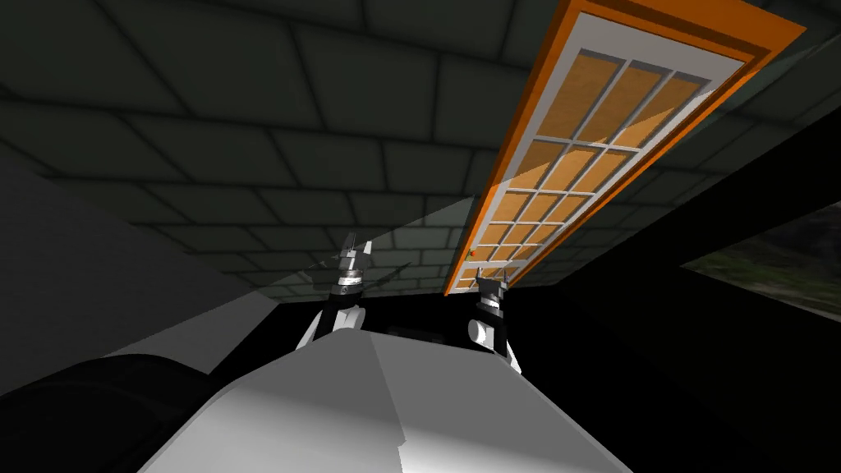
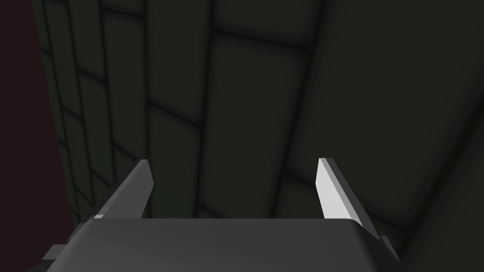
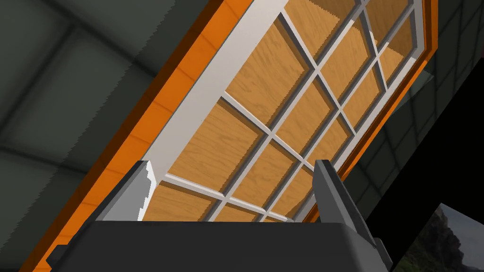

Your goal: Pull the door open

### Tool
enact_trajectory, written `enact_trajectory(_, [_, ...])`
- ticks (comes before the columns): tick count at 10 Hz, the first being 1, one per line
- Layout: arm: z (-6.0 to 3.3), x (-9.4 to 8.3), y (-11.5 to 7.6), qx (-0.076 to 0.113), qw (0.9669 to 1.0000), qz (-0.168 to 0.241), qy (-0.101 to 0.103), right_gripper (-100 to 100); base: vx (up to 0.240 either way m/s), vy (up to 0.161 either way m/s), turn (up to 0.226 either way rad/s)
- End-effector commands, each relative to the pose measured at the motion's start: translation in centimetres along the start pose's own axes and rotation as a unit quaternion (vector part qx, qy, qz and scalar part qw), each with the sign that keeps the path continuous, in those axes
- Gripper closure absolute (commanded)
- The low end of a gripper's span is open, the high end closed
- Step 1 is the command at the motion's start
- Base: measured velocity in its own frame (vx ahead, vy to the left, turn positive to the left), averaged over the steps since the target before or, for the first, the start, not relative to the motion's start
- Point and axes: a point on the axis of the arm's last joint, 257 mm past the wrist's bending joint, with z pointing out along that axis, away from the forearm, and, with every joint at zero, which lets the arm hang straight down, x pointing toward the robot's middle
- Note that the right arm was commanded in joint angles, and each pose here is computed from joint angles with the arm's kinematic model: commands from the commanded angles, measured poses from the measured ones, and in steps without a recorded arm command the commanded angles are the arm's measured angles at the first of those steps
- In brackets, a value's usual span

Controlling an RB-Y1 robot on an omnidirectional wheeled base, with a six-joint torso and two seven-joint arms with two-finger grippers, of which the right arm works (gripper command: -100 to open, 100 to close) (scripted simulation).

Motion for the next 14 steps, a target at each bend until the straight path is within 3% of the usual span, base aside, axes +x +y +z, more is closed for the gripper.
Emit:
enact_trajectory(1, [-0.25,-1.4,-0.4,0.002,0.9998,0.018,-0.013,-100,0.032,-0.144,0.193])
enact_trajectory(7, [-1.25,-5.8,-2.0,0.003,0.9952,0.078,-0.059,-100,-0.008,-0.136,0.200])
enact_trajectory(14, [-2.84,-10.7,-3.4,-0.005,0.9833,0.142,-0.114,-100,-0.012,-0.133,0.216])
